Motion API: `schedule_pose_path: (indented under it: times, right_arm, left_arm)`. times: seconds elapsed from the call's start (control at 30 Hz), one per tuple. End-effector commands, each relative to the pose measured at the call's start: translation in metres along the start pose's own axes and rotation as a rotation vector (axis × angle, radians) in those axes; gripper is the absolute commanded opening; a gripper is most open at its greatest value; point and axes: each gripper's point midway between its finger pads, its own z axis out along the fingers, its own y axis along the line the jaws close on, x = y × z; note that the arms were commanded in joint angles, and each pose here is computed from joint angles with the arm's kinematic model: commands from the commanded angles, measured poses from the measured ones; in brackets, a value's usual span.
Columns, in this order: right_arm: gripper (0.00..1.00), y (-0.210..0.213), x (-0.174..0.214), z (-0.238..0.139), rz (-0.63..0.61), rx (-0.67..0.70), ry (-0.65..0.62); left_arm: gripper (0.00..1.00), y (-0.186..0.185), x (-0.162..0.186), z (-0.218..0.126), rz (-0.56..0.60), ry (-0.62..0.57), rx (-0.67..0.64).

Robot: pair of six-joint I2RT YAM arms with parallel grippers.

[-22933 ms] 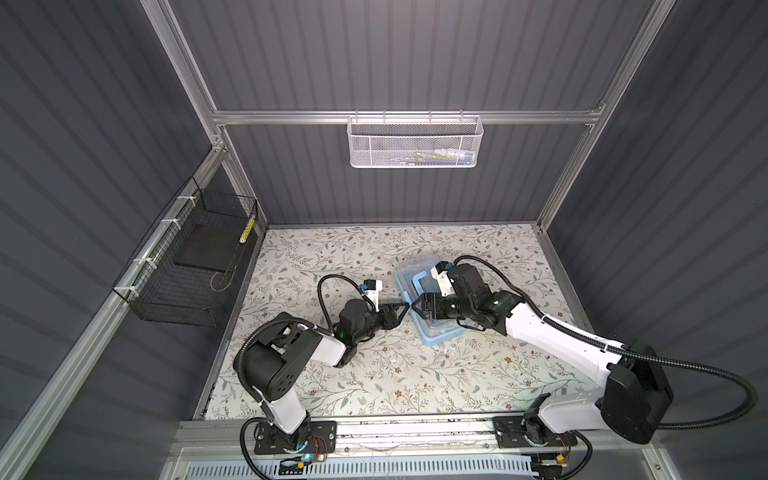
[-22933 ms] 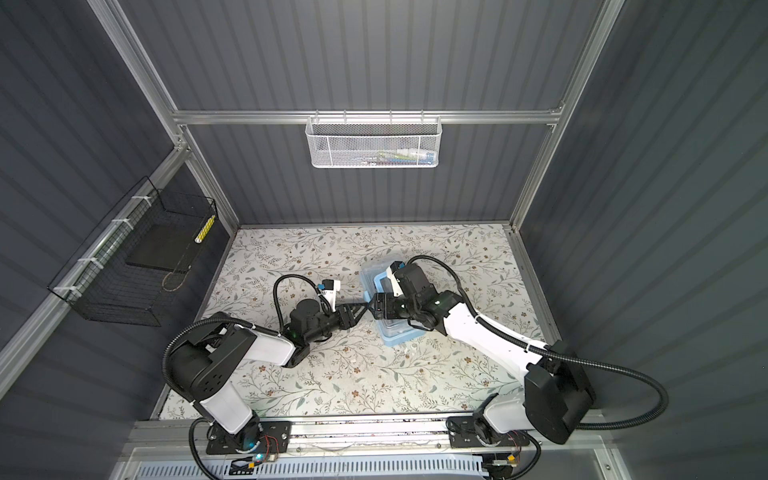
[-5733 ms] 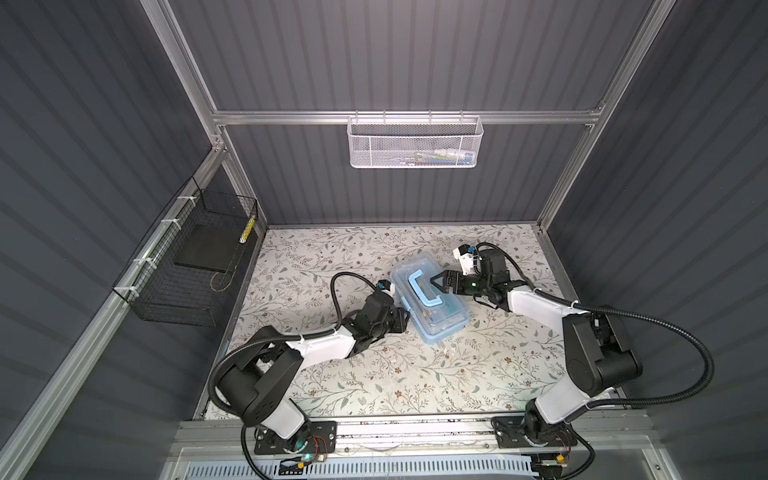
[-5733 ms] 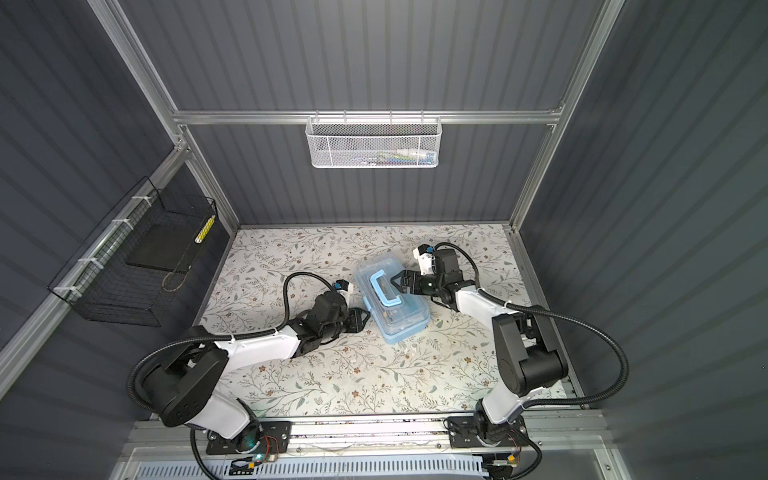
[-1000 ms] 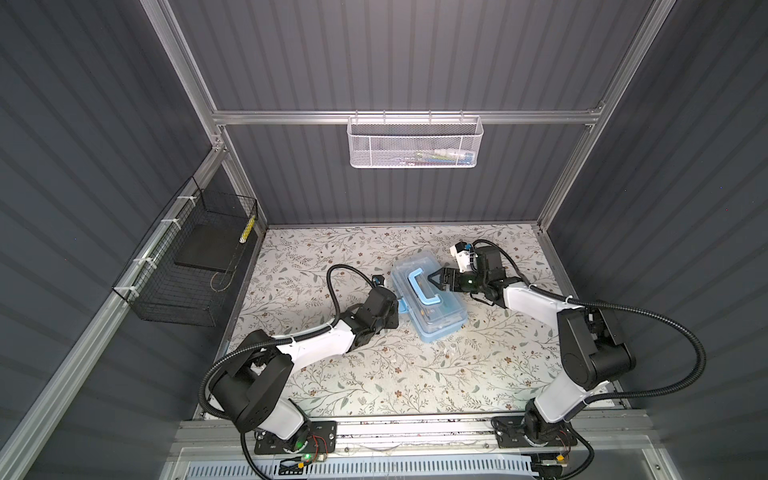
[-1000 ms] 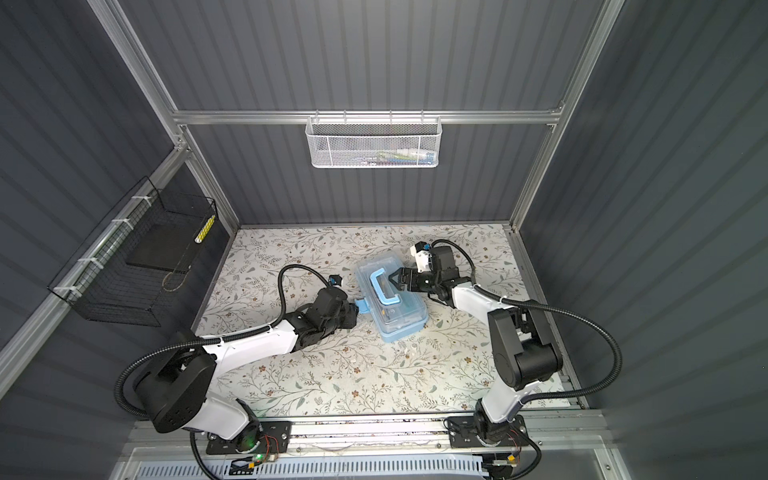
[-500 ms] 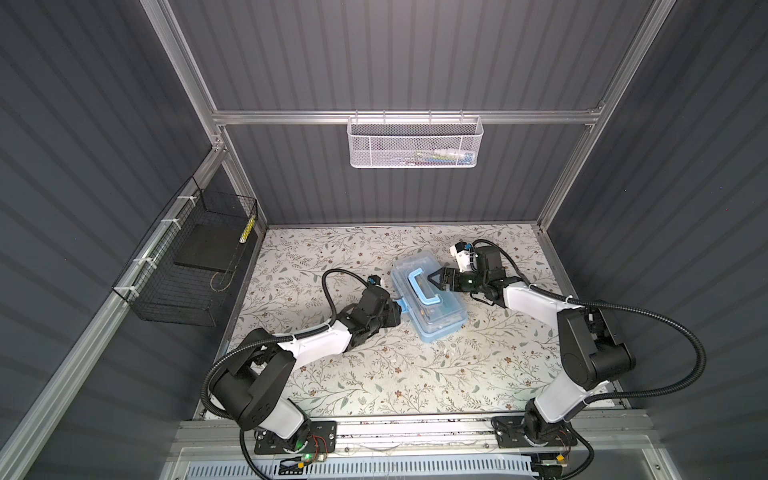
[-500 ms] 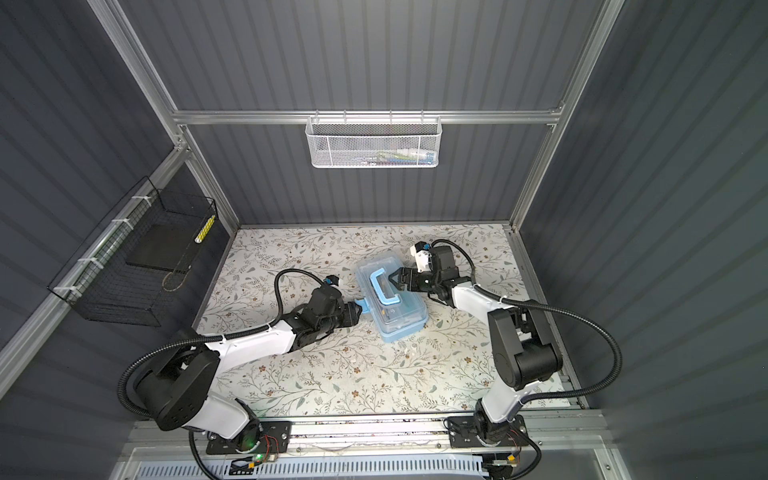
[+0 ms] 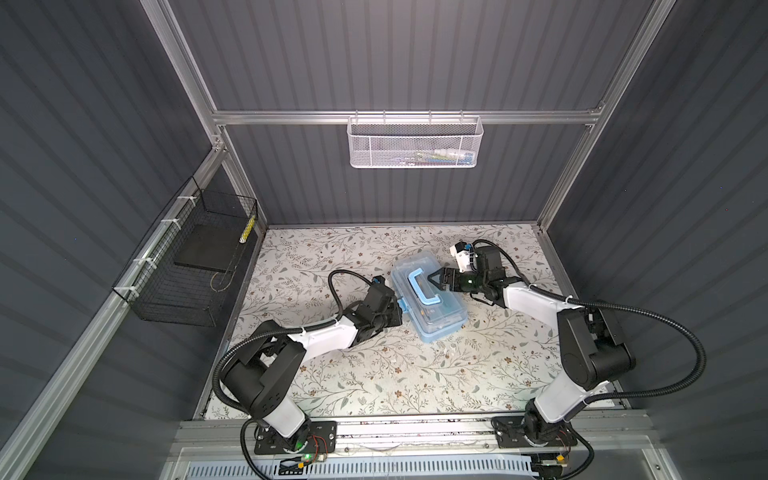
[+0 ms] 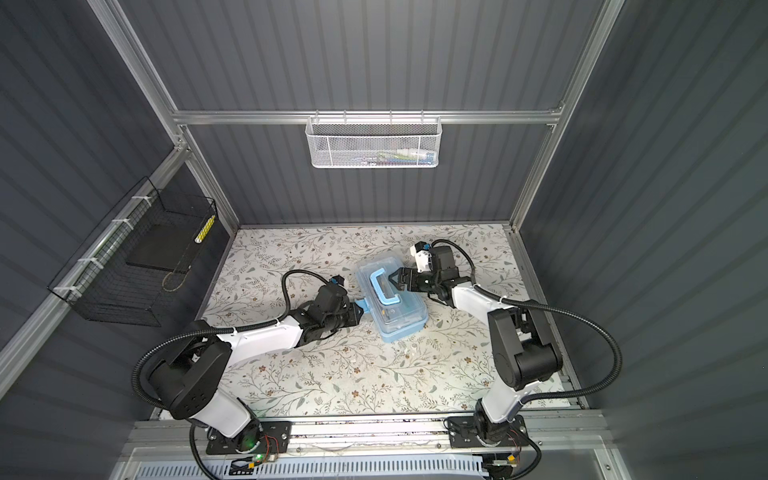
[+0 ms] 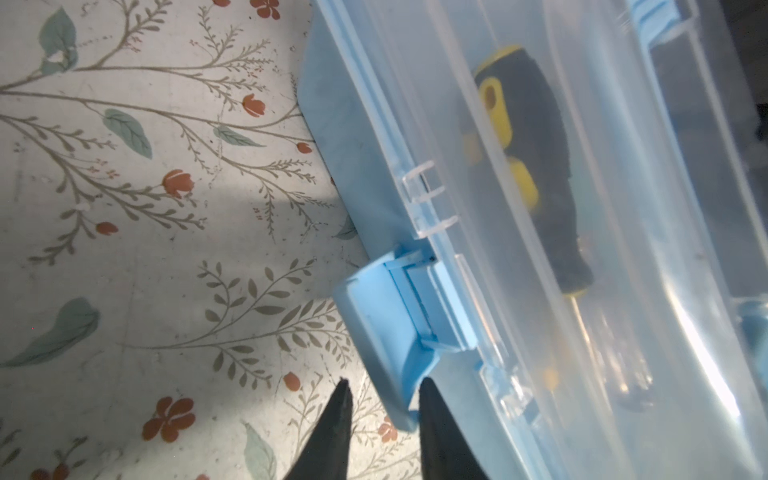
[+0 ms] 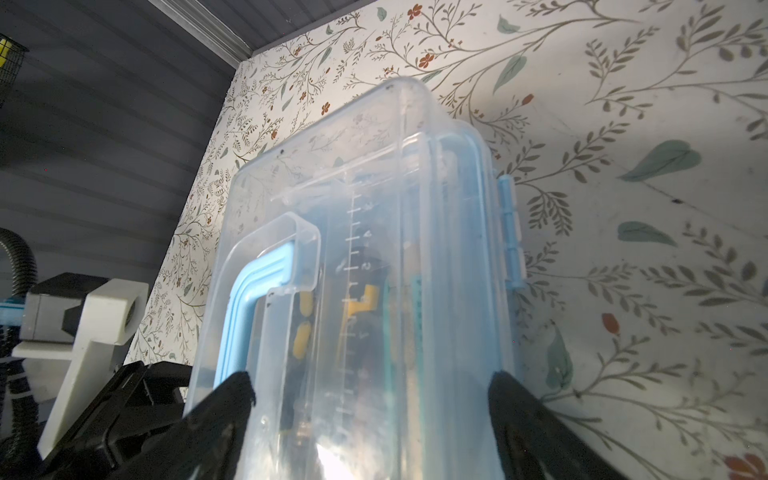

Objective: Pack the tool kit

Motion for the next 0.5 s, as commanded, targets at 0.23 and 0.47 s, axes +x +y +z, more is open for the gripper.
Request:
schedule_pose_path:
  times: [0.23, 0.47]
  right_arm:
    - [0.91, 0.0037, 0.0484, 0.0144, 0.074, -0.036, 0.164]
    - [0.9, 0.005, 0.0484, 0.0138, 0.071, -0.043, 0.157]
  left_arm:
    - [0.19, 0.0001, -0.0127, 0.0038, 0.028, 0.044, -0.096]
    - [0.15, 0.0058, -0.0108, 0.002, 0.016, 0.069, -0.141]
